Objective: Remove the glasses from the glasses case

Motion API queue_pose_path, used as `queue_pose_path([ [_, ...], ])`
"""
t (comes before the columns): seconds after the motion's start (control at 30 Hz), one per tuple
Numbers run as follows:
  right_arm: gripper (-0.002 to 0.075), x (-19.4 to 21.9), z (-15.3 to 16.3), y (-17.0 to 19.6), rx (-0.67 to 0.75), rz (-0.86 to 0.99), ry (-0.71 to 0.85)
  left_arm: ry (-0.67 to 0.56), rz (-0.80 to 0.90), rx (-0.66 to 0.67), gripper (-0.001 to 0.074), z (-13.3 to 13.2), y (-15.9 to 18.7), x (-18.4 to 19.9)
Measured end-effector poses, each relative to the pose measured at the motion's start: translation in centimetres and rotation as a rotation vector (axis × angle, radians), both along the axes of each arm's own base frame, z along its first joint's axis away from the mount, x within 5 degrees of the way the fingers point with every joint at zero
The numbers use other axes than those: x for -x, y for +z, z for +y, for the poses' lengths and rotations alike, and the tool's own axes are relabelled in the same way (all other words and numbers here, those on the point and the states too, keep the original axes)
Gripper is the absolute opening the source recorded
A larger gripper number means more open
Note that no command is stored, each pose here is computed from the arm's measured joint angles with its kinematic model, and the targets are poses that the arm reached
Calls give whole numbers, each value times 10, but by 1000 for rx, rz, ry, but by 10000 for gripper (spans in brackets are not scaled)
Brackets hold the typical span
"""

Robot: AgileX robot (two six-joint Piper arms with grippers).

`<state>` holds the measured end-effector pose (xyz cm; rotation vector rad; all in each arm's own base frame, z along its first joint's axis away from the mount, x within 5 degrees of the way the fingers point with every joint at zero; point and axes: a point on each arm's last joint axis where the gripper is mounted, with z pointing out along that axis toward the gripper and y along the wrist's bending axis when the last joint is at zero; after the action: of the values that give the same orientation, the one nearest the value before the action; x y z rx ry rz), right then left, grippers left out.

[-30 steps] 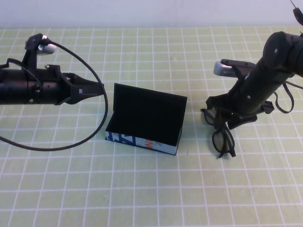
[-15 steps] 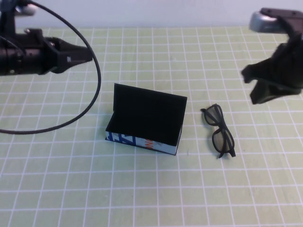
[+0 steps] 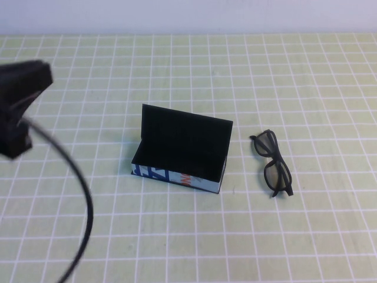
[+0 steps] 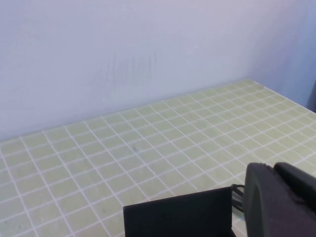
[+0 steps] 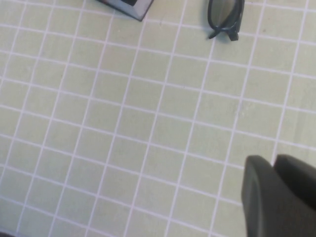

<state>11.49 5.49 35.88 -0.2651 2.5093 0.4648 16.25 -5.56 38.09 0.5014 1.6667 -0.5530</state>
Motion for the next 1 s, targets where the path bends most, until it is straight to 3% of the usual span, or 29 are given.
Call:
queue_pose_path([
  [0.2,-6,47,-14,-9,-49,-150,-10,76,-98,6,-4,5,-25,56],
  [0.5,-16,63,-18,-27,-107,-352,-7,215,-171,50,-4,16,-101,105],
  [0.63,-16,61,-20,-33,-170,-509,-54,327,-226,80,-4,26,-133,115],
  [0.8,-16,47,-23,-45,-224,-673,-135,462,-165,83,-4,37,-173,108],
  [1.0,-16,38,-25,-56,-255,-772,-197,545,-165,87,-4,45,-178,106],
])
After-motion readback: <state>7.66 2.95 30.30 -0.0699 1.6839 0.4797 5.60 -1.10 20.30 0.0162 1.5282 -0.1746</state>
